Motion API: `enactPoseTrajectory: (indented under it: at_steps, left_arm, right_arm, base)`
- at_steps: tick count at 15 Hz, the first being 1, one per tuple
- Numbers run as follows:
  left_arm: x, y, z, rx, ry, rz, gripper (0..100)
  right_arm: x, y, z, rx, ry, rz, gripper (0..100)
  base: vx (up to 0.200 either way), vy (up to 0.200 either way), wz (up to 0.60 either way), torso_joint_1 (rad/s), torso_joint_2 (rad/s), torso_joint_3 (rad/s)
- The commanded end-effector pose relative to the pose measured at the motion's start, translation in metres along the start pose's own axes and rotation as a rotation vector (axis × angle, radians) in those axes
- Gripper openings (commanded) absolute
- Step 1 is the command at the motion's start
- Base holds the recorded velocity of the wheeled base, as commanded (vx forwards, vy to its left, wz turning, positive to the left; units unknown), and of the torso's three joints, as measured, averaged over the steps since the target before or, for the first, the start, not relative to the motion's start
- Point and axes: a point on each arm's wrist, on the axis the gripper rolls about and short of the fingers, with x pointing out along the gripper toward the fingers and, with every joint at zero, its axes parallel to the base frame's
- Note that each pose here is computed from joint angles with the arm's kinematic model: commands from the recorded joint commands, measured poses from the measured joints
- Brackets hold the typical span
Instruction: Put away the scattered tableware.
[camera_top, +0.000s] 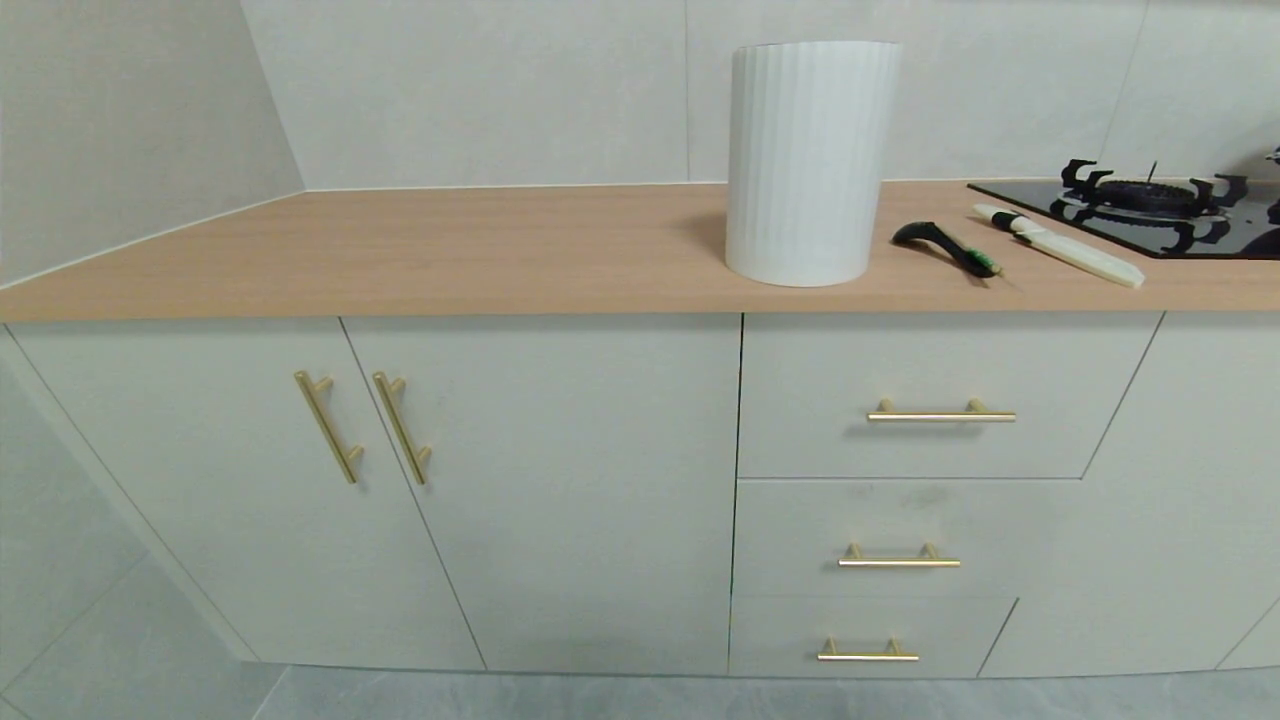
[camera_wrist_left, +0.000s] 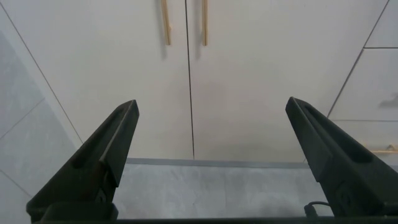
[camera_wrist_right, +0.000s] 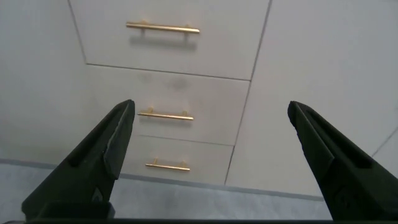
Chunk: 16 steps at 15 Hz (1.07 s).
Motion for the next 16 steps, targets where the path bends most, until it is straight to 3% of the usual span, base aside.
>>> enactPoseTrajectory:
  at_steps: [1,4,5,6,9,12,16]
  left_arm:
    - [0.0,0.0,0.0,0.0,0.0,0.001,100]
    - [0.0,0.0,0.0,0.0,0.0,0.001,100]
    - [0.0,0.0,0.0,0.0,0.0,0.001,100]
    - [0.0,0.0,0.0,0.0,0.0,0.001,100]
    - [0.0,0.0,0.0,0.0,0.0,0.001,100]
    - [0.0,0.0,0.0,0.0,0.0,0.001,100]
    - [0.0,0.0,0.0,0.0,0.0,0.001,100]
  right_arm:
    - [0.045,-0.003,0.029,0.008,0.248,0.094,100]
    - [0.107,0.001,0.049,-0.004,0.466,0.155,100]
    - [0.112,0.002,0.05,-0.003,0.477,0.154,100]
    - [0.15,0.004,0.057,-0.001,0.559,0.155,100]
    - [0.201,0.009,0.05,-0.004,0.682,0.173,100]
    - [0.257,0.018,0.022,0.001,0.819,0.188,100]
    - [0.296,0.03,-0.031,0.076,0.872,0.162,100]
  base:
    - [0.0,0.0,0.0,0.0,0.0,0.0]
    - [0.0,0.0,0.0,0.0,0.0,0.0]
    - [0.0,0.0,0.0,0.0,0.0,0.0]
    - [0.0,0.0,0.0,0.0,0.0,0.0]
    - [0.0,0.0,0.0,0.0,0.0,0.0]
    - [0.0,0.0,0.0,0.0,0.0,0.0]
    - [0.0,0.0,0.0,0.0,0.0,0.0]
